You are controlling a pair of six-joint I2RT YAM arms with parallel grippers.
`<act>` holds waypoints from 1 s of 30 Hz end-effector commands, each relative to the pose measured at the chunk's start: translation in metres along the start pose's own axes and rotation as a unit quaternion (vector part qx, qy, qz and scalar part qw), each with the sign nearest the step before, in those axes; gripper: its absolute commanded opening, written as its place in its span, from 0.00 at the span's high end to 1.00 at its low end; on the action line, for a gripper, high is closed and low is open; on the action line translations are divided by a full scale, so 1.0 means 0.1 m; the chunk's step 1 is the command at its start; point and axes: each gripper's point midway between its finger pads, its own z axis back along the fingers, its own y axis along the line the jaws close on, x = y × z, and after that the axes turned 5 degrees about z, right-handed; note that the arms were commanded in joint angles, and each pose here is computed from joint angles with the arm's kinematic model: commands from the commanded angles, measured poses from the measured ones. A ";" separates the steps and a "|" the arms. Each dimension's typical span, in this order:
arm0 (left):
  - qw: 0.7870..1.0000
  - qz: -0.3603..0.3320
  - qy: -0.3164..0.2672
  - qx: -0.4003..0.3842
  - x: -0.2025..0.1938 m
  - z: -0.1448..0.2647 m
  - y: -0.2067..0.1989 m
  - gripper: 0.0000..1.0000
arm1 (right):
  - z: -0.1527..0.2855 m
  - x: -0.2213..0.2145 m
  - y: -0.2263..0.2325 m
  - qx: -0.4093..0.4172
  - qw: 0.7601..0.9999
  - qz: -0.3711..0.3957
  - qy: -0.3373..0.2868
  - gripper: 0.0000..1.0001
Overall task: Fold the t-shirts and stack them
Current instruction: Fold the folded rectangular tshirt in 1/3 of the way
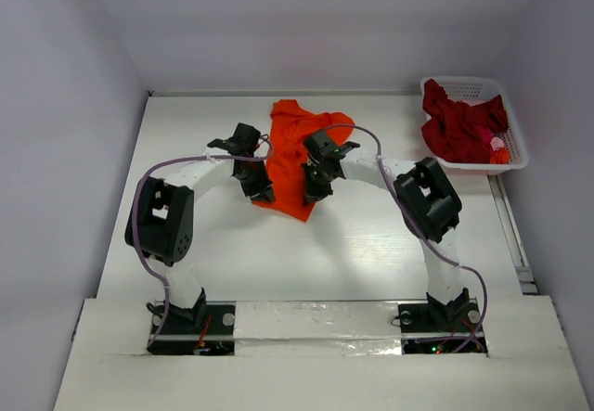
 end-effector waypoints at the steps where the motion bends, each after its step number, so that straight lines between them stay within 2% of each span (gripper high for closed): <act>1: 1.000 -0.007 -0.021 -0.020 0.02 0.18 -0.10 0.86 | -0.06 -0.16 0.00 0.006 1.000 -0.006 0.009 1.00; 17: 0.999 -0.022 -0.036 -0.034 0.03 0.46 -0.20 0.86 | 0.21 -0.63 -0.32 -0.015 0.998 -0.060 -0.002 1.00; 23: 0.999 -0.037 -0.009 -0.028 -0.16 0.48 -0.07 0.85 | 0.32 -0.70 -0.58 -0.031 0.996 -0.078 -0.010 1.00; 30: 0.998 -0.062 0.015 -0.012 -0.49 0.35 0.09 0.85 | 0.39 -0.61 -0.52 -0.026 0.997 -0.075 -0.019 1.00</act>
